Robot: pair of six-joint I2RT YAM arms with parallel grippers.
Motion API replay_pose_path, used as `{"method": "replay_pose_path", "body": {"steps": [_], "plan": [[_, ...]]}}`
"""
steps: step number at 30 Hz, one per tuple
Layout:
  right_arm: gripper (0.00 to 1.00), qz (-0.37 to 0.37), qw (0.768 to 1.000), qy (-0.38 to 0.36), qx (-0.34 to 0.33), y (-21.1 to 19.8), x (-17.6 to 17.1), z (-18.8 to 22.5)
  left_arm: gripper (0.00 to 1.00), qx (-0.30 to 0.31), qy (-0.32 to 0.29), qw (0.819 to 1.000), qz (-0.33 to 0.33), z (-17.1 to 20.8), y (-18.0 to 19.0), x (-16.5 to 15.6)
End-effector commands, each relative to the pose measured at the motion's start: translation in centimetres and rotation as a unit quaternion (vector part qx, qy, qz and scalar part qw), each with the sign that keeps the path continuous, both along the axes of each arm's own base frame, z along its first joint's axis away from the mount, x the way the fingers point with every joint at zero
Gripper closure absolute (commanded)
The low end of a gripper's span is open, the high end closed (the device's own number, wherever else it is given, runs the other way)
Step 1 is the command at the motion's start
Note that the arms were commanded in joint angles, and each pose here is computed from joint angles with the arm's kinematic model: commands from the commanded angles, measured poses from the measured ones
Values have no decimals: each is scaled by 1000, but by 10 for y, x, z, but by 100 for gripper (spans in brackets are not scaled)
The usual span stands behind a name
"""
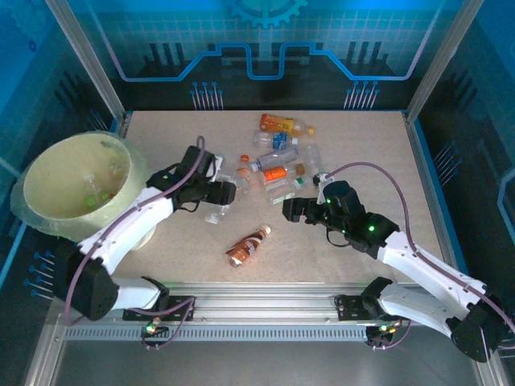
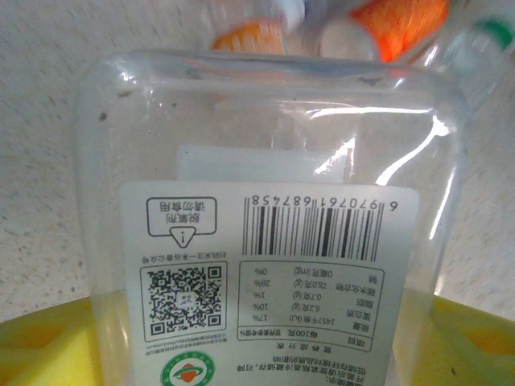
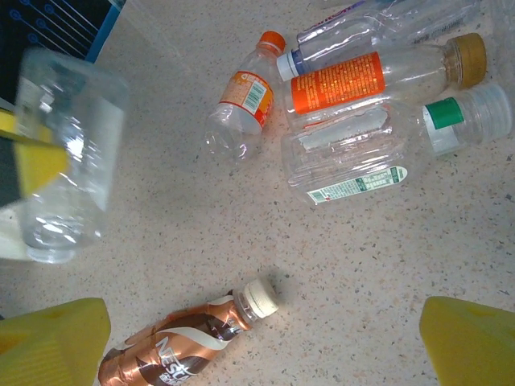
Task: Put the plastic bottles in the bin
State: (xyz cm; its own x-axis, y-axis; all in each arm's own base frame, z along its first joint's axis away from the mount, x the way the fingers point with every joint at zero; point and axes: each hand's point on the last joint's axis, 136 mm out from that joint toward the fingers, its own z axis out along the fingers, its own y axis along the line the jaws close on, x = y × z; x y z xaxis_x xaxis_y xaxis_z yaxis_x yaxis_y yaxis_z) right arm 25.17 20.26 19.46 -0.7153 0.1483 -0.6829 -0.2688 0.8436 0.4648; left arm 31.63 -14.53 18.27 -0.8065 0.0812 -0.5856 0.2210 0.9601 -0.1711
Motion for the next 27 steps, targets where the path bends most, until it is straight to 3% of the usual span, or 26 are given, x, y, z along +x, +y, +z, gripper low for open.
{"method": "replay_pose_path", "body": {"steps": [1, 7, 17, 23, 27], "plan": [[0, -2, 1000, -29, 12, 5, 5, 22, 24, -62, -54, 996, 36, 37, 3, 4], [0, -6, 999, -32, 13, 4, 7, 24, 26, -87, -107, 988, 67, 84, 13, 6], [0, -11, 999, -41, 3, -1, 6, 29, 25, -115, -233, 963, 76, 204, 31, 1], [0, -12, 999, -45, 2, -2, 7, 31, 25, -87, -321, 937, 107, 269, 57, -7], [0, -11, 999, -44, 0, 0, 8, 30, 26, -44, -387, 900, 193, 310, 100, -16]]}}
